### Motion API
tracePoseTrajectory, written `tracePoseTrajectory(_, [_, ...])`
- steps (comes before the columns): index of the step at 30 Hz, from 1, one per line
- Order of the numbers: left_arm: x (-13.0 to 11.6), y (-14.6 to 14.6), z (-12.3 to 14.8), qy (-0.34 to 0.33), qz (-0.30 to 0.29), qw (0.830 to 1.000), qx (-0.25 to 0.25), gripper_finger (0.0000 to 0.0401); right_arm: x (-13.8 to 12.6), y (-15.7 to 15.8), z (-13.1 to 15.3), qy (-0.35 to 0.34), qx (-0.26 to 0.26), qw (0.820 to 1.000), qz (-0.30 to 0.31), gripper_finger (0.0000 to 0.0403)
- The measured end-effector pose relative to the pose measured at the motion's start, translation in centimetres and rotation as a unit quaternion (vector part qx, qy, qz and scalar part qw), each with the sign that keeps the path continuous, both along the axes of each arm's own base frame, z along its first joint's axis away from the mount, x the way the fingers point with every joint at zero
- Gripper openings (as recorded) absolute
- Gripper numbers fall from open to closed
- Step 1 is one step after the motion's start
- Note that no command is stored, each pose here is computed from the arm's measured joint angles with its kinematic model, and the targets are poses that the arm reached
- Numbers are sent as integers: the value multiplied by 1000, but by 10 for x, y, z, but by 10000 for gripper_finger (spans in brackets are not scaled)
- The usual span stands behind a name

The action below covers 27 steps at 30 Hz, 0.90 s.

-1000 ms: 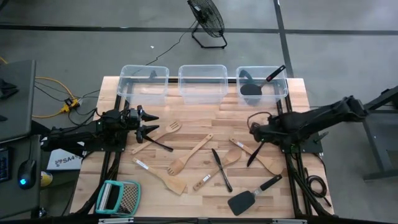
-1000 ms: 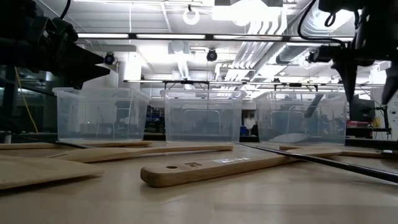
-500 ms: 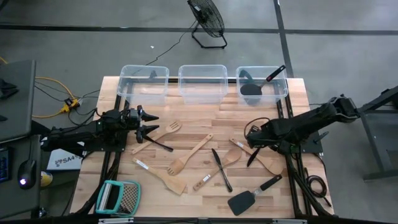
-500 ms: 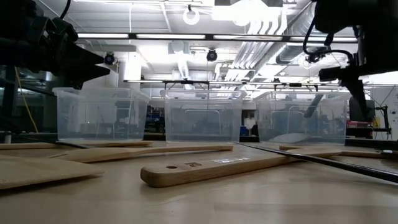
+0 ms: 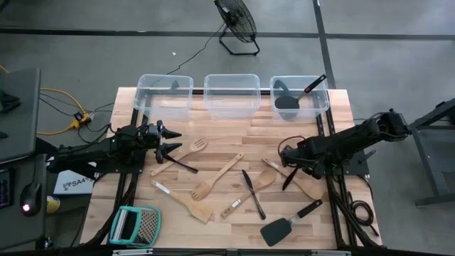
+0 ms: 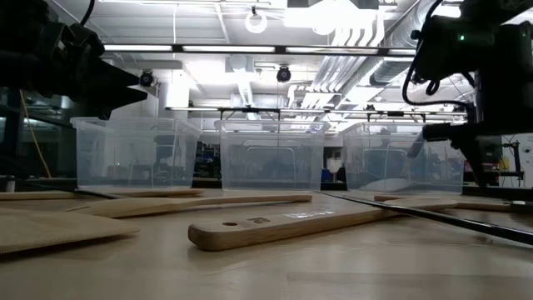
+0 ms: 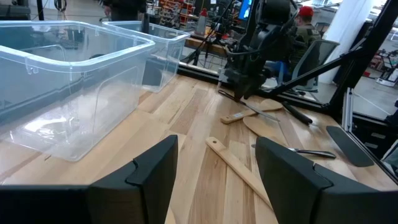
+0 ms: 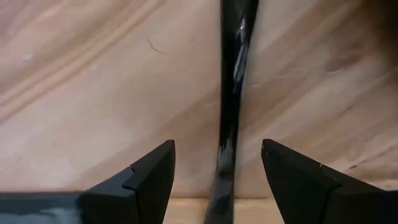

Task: Pick & Place Kitchen Items
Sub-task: Put the right table knife into the middle transparent bin

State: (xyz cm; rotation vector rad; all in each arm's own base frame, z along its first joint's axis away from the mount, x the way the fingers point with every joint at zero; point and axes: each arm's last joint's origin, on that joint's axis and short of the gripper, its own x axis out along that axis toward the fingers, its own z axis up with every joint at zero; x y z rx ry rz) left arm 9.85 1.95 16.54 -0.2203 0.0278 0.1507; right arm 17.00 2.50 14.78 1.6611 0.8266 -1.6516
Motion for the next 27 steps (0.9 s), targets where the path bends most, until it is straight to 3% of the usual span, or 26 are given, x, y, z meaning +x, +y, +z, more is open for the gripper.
tracePoseTrajectory(19, [0, 0, 0, 0, 0, 1000, 0, 214, -6, -5, -13, 0, 8, 1000, -1, 227])
tracePoseTrajectory(27, [0, 0, 0, 0, 0, 1000, 0, 214, -2, -4, -19, 12, 10, 1000, 3, 157])
